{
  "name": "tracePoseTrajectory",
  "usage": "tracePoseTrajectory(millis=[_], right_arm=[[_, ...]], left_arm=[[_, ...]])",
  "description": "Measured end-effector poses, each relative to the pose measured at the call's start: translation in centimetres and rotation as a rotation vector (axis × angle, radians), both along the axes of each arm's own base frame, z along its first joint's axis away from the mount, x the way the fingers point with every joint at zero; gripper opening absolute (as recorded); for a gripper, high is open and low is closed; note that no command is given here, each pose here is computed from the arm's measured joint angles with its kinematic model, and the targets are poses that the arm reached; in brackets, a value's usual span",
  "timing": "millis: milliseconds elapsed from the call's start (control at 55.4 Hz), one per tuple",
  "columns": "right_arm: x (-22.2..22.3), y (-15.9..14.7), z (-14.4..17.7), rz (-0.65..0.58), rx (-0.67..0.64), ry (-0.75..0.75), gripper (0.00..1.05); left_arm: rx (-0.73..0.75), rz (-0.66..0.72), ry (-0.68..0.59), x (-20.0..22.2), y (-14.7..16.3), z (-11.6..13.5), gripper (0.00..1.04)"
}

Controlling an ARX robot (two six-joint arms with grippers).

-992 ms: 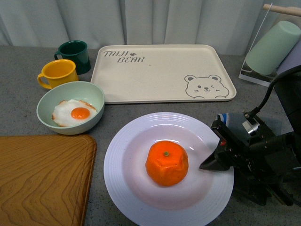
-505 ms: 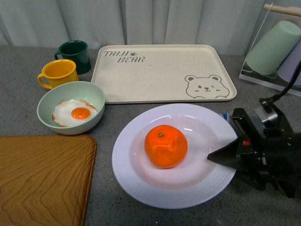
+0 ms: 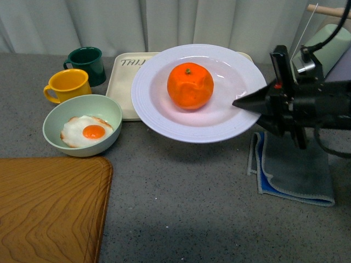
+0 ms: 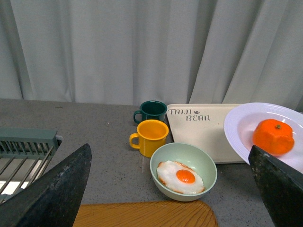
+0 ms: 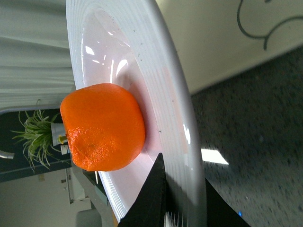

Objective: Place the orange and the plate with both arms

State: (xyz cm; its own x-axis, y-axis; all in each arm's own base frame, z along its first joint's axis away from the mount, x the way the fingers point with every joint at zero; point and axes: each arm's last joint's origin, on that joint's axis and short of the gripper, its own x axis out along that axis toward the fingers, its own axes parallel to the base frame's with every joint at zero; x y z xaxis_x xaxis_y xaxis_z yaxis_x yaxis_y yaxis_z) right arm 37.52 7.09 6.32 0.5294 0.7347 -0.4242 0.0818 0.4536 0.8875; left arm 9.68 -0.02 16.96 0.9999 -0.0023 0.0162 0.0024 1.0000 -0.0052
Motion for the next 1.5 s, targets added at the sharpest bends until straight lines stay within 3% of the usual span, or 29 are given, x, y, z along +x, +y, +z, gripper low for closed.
tracePoseTrajectory(millis=[361,505,848,956,1010,1082,1172,1299,1389,1497], right_arm=[[10.6,2.3,-1.8,-0.063,-0.059,0.132,0.04],[11.7,2.5,-1.9,-0.045,-0.125,0.157,0.04],[9.4,1.8,-1.9,-0.059,-0.312,0.106,0.54],[7.2,1.7,1.5,0.004,-0.395,-0.087,0.75],[5.2,1.8,3.8,-0.175,-0.671,-0.462,0.65],[1.9,1.2,5.8,-0.337,-0.847,-0.698,0.54],[-3.6,-0.2,8.9,-0.484,-0.943,-0.879,0.4],[-11.1,-2.2,11.4,-0.532,-0.986,-0.973,0.2],[-16.5,-3.9,9.8,-0.46,-1.027,-0.913,0.04],[-21.0,-6.2,8.3,-0.396,-1.042,-0.846,0.01]], left_arm=[[0.0,0.0,0.0,0.0,0.0,0.0,0.98],[0.0,0.0,0.0,0.0,0.0,0.0,0.98],[0.0,0.0,0.0,0.0,0.0,0.0,0.98],[0.0,0.0,0.0,0.0,0.0,0.0,0.98],[0.0,0.0,0.0,0.0,0.0,0.0,0.98],[0.0,-0.001,0.0,0.0,0.0,0.0,0.98],[0.0,0.0,0.0,0.0,0.0,0.0,0.98],[0.0,0.0,0.0,0.0,0.0,0.0,0.98],[0.0,0.0,0.0,0.0,0.0,0.0,0.98],[0.0,0.0,0.0,0.0,0.0,0.0,0.98]])
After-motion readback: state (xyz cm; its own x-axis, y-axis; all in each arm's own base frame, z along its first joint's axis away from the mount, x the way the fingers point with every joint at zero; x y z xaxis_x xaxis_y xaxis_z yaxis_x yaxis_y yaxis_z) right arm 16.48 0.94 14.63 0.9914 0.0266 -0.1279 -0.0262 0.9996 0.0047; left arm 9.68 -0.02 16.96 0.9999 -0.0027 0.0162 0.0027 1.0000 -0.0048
